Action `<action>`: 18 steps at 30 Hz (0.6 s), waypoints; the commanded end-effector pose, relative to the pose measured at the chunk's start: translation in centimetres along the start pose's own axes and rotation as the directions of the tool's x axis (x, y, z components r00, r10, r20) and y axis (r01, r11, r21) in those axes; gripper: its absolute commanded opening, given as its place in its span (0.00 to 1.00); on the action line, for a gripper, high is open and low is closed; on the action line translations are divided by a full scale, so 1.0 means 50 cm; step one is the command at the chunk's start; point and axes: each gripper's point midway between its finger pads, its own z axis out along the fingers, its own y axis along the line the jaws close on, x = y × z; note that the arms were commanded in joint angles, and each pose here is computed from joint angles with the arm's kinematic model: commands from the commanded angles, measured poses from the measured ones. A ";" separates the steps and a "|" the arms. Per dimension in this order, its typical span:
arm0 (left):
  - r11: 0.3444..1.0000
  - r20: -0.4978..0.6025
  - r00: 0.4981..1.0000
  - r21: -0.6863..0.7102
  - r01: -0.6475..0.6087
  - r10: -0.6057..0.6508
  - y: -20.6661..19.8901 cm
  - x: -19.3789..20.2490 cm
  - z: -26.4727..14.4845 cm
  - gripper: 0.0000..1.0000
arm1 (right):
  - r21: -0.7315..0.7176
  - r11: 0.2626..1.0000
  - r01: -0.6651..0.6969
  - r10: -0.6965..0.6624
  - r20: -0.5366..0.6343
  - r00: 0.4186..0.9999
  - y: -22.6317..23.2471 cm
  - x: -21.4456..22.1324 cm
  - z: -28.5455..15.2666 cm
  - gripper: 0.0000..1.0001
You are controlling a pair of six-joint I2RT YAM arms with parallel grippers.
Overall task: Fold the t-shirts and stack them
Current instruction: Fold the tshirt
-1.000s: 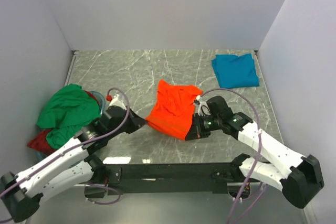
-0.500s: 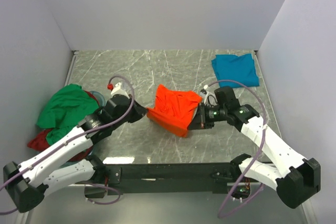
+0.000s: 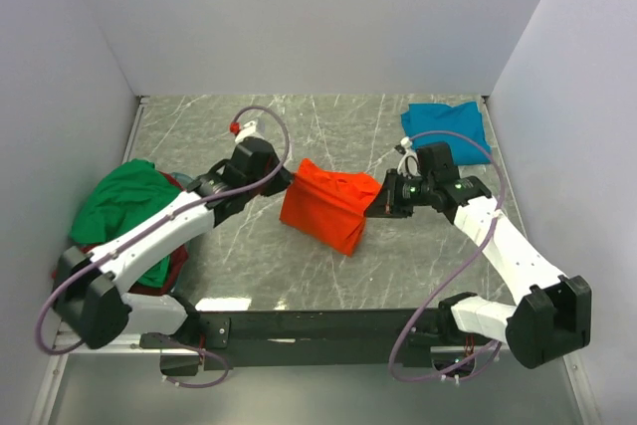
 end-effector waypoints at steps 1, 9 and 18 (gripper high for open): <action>1.000 0.134 0.991 0.015 -0.018 0.016 -0.033 -0.104 0.027 0.01 | 0.095 0.995 -0.015 0.007 0.085 0.996 -0.034 -0.057 -0.011 0.00; 0.999 0.098 0.995 -0.009 -0.034 0.035 -0.042 -0.125 0.127 0.01 | 0.113 0.991 -0.071 0.060 0.093 0.994 -0.085 -0.123 0.024 0.00; 0.996 0.025 0.999 -0.080 -0.038 0.040 -0.008 -0.114 0.254 0.01 | 0.146 0.983 -0.110 0.095 0.106 0.990 -0.164 -0.212 0.080 0.00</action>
